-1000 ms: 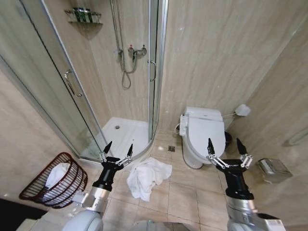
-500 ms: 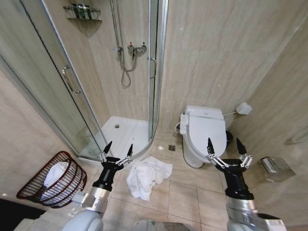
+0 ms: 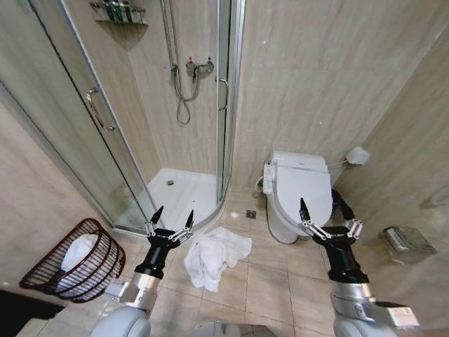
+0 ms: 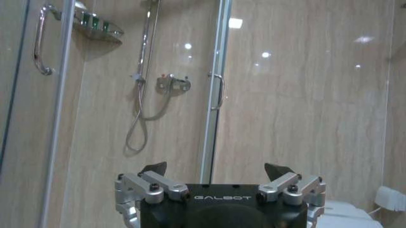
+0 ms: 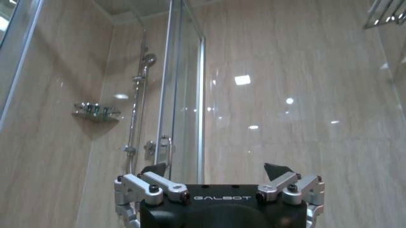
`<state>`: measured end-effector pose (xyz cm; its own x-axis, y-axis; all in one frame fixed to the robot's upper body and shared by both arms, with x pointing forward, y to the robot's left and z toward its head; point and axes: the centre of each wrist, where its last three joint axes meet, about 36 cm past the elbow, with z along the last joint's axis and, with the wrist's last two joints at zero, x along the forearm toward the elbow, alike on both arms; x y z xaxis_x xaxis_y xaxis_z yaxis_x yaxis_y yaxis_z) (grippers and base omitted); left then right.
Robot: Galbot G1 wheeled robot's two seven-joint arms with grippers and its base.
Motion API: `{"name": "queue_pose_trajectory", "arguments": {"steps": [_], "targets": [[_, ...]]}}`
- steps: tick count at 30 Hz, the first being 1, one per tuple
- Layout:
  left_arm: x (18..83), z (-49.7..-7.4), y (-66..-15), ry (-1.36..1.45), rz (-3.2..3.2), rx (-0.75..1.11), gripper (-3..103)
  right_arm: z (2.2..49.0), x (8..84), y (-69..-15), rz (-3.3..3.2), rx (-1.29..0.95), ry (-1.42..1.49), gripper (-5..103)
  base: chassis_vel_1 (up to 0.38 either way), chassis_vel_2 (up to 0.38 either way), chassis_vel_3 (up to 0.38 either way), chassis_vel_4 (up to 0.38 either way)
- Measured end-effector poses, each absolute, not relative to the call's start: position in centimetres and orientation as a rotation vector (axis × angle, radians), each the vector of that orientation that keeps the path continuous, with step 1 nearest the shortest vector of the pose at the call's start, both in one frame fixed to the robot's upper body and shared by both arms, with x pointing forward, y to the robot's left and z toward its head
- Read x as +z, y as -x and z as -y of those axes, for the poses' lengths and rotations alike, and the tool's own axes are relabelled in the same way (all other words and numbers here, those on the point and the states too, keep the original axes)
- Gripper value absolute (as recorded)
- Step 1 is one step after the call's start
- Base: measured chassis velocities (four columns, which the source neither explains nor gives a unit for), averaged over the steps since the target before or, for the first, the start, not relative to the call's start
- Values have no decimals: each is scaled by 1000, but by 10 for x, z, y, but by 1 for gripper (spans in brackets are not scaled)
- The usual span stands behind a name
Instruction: Discard the used towel into the hamper.
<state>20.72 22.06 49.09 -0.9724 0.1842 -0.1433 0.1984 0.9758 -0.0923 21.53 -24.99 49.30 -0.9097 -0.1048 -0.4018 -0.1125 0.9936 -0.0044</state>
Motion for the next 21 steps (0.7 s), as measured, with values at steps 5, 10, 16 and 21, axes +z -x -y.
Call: {"name": "queue_pose_trajectory", "arguments": {"steps": [5, 10, 16, 21], "targets": [[491, -221, -207, -291, -2989, -160, 100, 248, 489, -218, -2728, 30, 170, 100, 0, 0, 0, 0], [491, -221, -207, -291, -2989, -160, 100, 243, 489, -223, -2717, 20, 178, 100, 0, 0, 0, 0], [491, -221, -207, -291, -2989, -160, 100, 237, 491, -223, -2705, 46, 172, 100, 0, 0, 0, 0], [491, -221, -207, -291, -2989, -160, 100, 229, 496, -225, -2726, 111, 162, 100, 0, 0, 0, 0]]}}
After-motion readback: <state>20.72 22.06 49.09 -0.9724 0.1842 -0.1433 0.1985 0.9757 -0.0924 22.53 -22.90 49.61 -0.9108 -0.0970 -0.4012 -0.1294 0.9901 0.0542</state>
